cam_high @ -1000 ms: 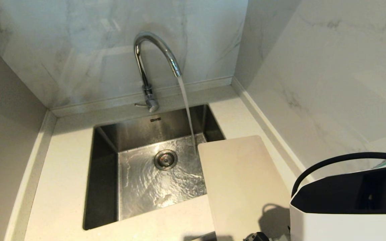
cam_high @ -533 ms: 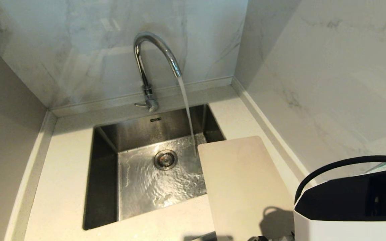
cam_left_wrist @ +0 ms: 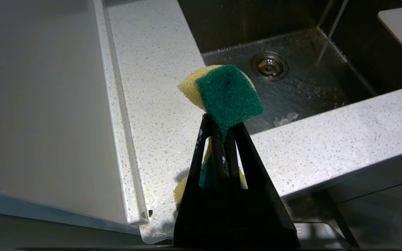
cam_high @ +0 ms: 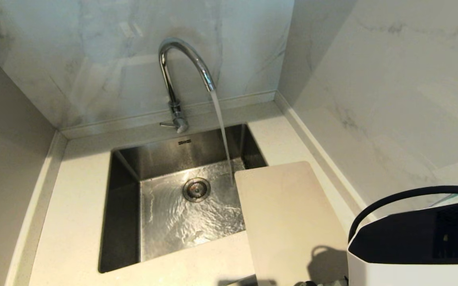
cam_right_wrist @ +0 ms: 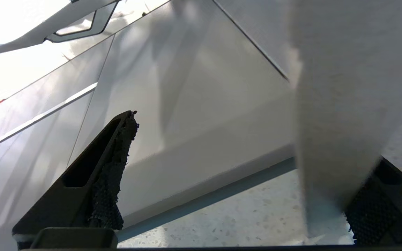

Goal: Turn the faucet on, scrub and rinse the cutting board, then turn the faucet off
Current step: Pick up the cutting board

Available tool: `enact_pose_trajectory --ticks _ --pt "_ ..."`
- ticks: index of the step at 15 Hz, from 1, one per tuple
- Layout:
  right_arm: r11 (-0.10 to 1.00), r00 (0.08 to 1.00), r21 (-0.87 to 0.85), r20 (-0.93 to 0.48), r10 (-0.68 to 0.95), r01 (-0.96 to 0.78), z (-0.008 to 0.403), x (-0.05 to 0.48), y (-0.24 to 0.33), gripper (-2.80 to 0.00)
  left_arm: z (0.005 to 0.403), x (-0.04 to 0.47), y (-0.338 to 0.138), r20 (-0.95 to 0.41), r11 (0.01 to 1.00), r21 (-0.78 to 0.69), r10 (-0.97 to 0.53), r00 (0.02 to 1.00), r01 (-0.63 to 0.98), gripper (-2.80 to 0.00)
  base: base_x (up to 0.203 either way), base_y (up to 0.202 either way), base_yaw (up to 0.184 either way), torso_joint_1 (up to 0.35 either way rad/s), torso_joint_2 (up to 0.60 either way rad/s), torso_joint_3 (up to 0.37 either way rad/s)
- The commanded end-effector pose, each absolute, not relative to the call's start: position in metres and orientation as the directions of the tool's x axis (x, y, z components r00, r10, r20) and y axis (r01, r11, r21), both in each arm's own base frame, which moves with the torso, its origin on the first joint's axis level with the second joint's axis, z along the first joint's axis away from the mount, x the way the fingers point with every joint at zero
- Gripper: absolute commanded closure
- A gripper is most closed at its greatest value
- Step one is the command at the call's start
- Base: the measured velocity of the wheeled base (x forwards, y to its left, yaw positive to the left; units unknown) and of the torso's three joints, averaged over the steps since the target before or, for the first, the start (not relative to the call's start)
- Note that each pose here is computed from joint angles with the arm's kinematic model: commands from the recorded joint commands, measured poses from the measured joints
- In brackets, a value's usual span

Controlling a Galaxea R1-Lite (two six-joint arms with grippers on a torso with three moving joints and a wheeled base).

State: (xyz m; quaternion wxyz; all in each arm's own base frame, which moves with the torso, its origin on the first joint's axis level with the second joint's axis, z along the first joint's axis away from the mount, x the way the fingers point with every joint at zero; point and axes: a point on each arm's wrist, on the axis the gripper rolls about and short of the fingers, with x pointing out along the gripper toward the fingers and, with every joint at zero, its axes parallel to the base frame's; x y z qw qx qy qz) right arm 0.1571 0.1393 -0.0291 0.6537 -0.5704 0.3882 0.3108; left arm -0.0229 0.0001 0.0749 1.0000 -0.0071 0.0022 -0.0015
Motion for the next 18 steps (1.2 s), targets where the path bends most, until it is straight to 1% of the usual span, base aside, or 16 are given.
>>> enact_pose_trajectory --ticks 1,12,18 --pt "0.139 0.5 -0.501 -0.865 -0.046 -0.854 -0.0315 0.1563 0.1383 -2.8 0.075 -0.0228 0.0001 -0.005 1.0 -0.015 -0.003 1.0 0.003 0.0 0.0 0.0 0.0 0.0 0.0 0.0" --pt "0.127 0.485 -0.489 -0.872 -0.062 -0.863 -0.0371 0.1569 0.138 -2.8 0.0748 -0.0228 0.0001 -0.006 1.0 -0.014 -0.003 1.0 0.003 0.0 0.0 0.0 0.0 0.0 0.0 0.0" --pt "0.127 0.501 -0.506 -0.863 -0.069 -0.853 -0.0338 0.1547 0.1362 -2.8 0.0749 -0.0228 0.0001 -0.006 1.0 -0.014 -0.003 1.0 0.003 0.0 0.0 0.0 0.0 0.0 0.0 0.0"
